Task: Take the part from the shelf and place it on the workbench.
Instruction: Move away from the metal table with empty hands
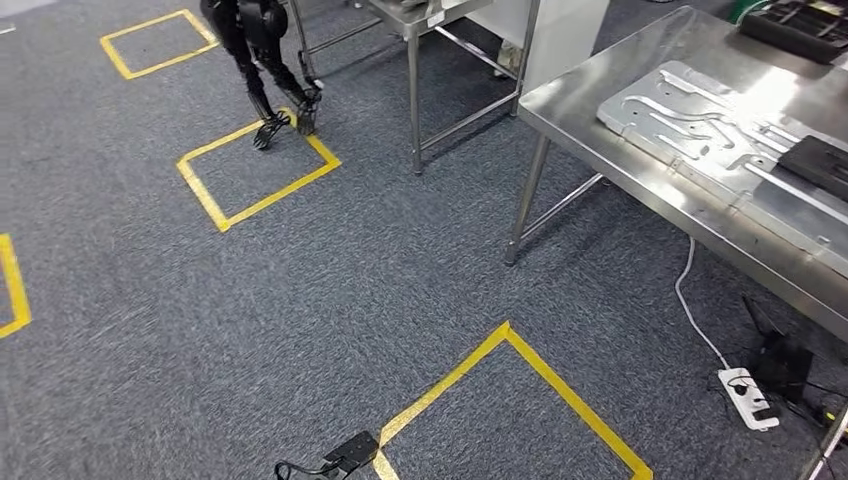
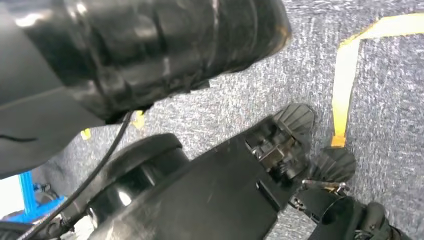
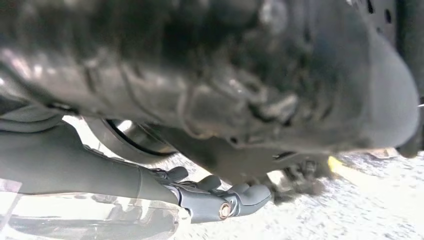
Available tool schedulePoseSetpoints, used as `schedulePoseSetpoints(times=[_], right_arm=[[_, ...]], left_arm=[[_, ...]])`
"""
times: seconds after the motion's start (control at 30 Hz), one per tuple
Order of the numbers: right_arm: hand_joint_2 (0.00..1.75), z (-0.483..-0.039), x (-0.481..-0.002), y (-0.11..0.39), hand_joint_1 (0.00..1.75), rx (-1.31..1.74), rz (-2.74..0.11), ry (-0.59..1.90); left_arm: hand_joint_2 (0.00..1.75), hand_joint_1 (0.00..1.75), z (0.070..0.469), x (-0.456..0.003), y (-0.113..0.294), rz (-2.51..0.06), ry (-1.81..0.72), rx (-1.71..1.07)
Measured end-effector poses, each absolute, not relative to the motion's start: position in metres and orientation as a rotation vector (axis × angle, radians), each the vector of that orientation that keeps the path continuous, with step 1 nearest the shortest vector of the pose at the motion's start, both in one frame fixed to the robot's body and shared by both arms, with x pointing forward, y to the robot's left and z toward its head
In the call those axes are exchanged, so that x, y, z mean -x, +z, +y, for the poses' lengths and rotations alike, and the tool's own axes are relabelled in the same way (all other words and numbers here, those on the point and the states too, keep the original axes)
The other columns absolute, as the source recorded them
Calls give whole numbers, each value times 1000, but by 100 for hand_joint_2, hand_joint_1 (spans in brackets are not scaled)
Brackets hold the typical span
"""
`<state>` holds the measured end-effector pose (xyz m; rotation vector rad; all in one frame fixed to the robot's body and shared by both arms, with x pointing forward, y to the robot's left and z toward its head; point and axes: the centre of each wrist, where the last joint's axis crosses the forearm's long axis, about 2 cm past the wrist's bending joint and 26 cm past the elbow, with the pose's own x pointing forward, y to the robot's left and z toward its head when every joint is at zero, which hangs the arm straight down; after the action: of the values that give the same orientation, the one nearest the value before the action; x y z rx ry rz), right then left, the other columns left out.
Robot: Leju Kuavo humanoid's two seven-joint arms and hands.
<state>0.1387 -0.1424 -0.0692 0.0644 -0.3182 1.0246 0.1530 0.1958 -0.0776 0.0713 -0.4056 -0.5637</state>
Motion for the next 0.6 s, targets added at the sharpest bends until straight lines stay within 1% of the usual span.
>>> schedulePoseSetpoints(times=[0.43,0.6], right_arm=[[0,-142,-140,-69,0,-69,-322,1019],[0,-144,-141,-69,0,-68,-326,969]], left_arm=[[0,0,196,-157,-76,-411,-569,-73],[0,0,194,-159,-75,-398,-612,-55]])
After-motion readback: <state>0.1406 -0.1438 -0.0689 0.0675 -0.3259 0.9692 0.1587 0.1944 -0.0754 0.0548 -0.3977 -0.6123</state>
